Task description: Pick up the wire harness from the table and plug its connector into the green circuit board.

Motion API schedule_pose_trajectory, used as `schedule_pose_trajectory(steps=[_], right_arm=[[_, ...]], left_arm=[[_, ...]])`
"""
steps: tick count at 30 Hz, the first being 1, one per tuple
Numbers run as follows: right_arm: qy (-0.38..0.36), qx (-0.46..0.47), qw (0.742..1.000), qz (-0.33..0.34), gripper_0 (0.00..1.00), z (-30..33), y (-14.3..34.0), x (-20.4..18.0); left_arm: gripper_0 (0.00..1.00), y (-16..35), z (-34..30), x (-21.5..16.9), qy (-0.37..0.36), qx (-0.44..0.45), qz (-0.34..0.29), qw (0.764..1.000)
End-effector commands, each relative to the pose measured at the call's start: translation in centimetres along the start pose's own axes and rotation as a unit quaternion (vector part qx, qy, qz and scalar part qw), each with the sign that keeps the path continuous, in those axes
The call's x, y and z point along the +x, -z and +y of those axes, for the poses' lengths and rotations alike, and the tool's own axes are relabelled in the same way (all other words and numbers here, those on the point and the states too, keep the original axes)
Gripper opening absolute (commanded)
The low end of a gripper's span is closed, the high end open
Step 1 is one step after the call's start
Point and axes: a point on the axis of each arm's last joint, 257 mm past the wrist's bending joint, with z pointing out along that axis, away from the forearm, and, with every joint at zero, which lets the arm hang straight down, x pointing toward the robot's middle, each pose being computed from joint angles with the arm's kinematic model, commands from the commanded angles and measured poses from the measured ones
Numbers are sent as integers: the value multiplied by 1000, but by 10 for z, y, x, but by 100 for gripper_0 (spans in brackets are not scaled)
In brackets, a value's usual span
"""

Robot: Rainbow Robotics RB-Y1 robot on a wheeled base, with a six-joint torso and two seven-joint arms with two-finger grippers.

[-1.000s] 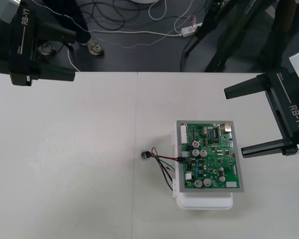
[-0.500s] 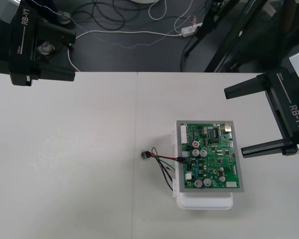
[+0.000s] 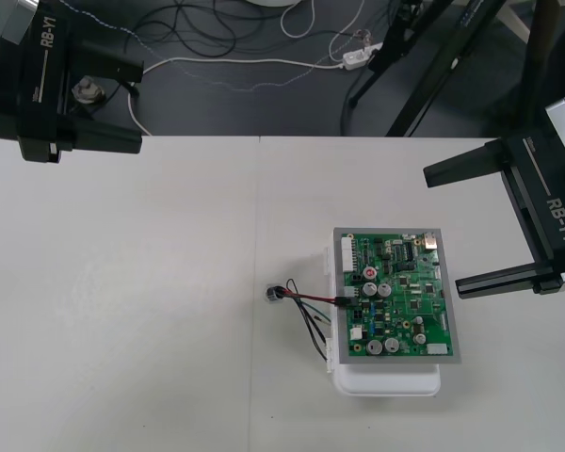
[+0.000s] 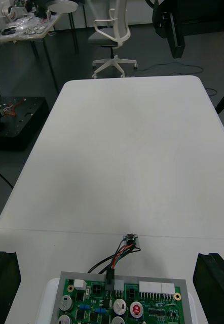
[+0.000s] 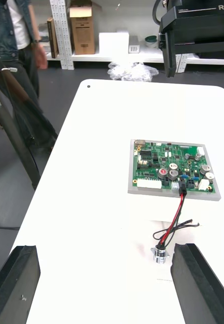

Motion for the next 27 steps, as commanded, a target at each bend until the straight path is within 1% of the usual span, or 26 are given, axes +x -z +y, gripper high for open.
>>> schedule_pose_trajectory(steps=[1,27], right_arm=[[35,10,999,23,100,0,9,4],[35,10,999,23,100,0,9,4]], left_arm=[[76,-5,-8,-15,9,17,-5,1000],[76,-5,-8,-15,9,17,-5,1000]])
